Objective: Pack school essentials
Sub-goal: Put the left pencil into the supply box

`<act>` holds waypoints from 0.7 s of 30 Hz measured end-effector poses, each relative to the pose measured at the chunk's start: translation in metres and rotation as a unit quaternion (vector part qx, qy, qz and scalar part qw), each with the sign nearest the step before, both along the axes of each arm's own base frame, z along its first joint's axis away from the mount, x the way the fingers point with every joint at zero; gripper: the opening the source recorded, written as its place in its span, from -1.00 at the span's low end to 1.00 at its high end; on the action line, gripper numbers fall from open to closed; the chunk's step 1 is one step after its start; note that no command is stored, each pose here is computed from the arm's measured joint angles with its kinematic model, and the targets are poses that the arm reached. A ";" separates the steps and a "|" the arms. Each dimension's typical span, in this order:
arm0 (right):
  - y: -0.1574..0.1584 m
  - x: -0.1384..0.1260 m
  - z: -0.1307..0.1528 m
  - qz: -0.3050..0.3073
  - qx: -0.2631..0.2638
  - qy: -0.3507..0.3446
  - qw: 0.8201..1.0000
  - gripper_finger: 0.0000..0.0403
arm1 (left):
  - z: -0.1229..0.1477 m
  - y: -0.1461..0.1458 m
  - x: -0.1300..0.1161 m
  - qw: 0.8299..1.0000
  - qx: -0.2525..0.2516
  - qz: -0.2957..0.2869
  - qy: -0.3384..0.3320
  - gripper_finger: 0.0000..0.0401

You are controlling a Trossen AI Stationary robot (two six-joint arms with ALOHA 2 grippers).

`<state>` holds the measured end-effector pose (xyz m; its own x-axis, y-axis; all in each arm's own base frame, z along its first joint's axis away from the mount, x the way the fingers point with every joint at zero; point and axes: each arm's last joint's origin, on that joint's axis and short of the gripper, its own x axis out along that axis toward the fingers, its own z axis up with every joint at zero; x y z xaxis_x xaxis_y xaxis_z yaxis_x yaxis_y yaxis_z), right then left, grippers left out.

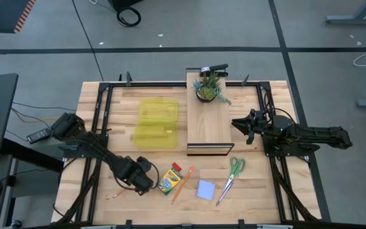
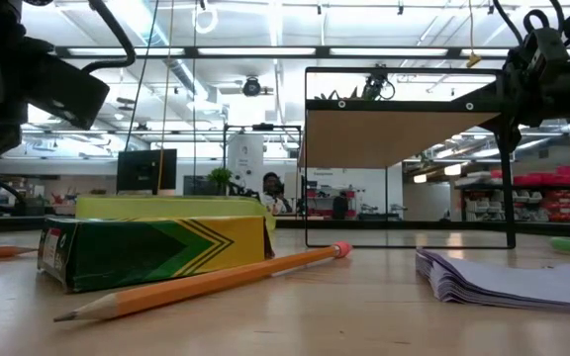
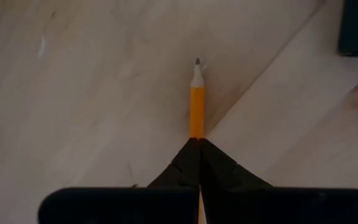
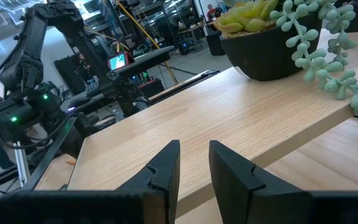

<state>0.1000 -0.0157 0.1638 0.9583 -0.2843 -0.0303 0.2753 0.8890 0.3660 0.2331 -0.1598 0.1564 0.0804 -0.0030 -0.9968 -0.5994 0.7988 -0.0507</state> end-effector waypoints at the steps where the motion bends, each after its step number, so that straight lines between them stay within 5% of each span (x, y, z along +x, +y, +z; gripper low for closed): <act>1: 0.000 0.000 0.000 0.000 0.000 0.000 1.000 -0.54 | 0.002 0.001 0.000 1.000 -0.003 0.000 0.001 -0.96; 11: 0.000 0.000 0.000 0.000 0.000 0.000 1.000 -0.54 | 0.011 -0.016 -0.017 0.986 -0.135 0.024 0.090 -0.57; 21: 0.000 0.000 0.000 0.000 0.000 0.000 1.000 -0.54 | -0.015 -0.041 -0.028 0.962 -0.186 0.031 0.195 -0.16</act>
